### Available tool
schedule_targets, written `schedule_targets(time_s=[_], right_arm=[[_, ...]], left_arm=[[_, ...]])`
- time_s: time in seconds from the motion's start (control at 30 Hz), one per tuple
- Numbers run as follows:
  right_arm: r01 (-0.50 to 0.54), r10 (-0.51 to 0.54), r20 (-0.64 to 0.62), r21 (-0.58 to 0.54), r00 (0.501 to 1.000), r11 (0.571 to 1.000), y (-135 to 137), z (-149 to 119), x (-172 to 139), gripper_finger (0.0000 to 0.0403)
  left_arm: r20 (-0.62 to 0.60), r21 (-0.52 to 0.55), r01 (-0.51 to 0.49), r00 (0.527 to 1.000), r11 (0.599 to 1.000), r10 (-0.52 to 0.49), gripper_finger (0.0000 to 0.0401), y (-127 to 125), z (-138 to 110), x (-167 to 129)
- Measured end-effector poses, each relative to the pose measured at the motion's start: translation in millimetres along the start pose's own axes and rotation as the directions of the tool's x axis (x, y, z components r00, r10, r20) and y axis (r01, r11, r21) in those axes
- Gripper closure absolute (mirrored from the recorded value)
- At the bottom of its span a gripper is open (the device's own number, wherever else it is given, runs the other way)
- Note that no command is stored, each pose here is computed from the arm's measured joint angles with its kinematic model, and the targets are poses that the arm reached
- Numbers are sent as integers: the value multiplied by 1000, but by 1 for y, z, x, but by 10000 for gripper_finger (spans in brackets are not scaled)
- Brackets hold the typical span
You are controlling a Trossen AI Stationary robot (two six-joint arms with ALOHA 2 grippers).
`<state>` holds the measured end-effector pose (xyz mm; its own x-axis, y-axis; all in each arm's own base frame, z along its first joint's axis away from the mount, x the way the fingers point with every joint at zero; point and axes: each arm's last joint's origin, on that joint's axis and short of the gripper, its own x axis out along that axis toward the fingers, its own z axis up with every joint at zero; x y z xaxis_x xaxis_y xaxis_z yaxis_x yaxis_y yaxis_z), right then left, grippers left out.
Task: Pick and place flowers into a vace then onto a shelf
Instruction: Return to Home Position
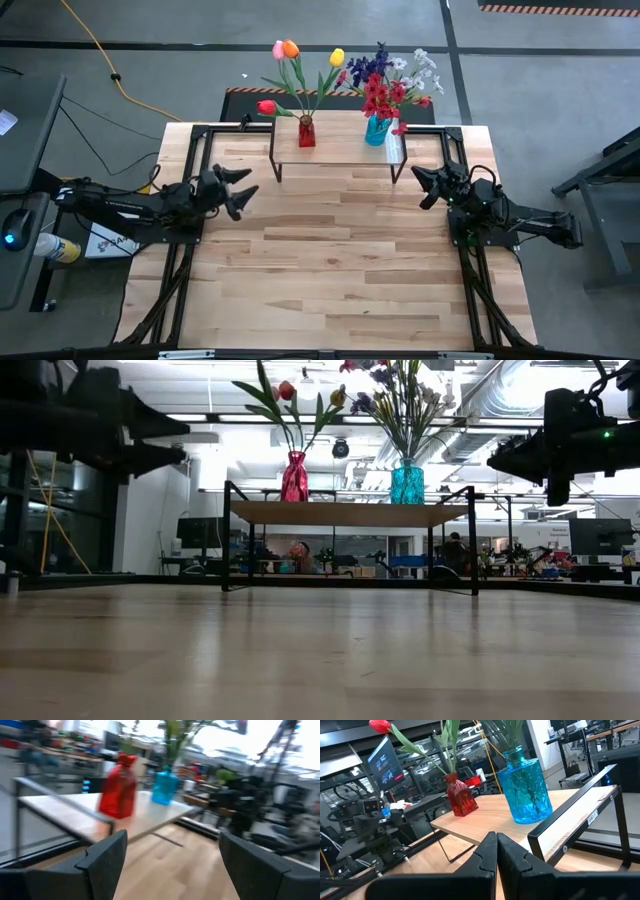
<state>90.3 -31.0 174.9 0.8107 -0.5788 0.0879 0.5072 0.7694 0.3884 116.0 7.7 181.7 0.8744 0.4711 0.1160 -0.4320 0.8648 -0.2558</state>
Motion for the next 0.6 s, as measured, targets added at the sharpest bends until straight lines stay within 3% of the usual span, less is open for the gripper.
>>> schedule_targets(time_s=[0.33, 0.6], right_arm=[[-49, 49, -18, 0, 999, 999, 1, 0, 0, 403], [-112, 112, -43, -1, 993, 994, 3, -1, 0, 403]], left_arm=[[-30, -29, 292, 956, 956, -293, 54, -9, 1, -1], [-92, -39, 337, 936, 941, -339, 54, -9, -5, -2]])
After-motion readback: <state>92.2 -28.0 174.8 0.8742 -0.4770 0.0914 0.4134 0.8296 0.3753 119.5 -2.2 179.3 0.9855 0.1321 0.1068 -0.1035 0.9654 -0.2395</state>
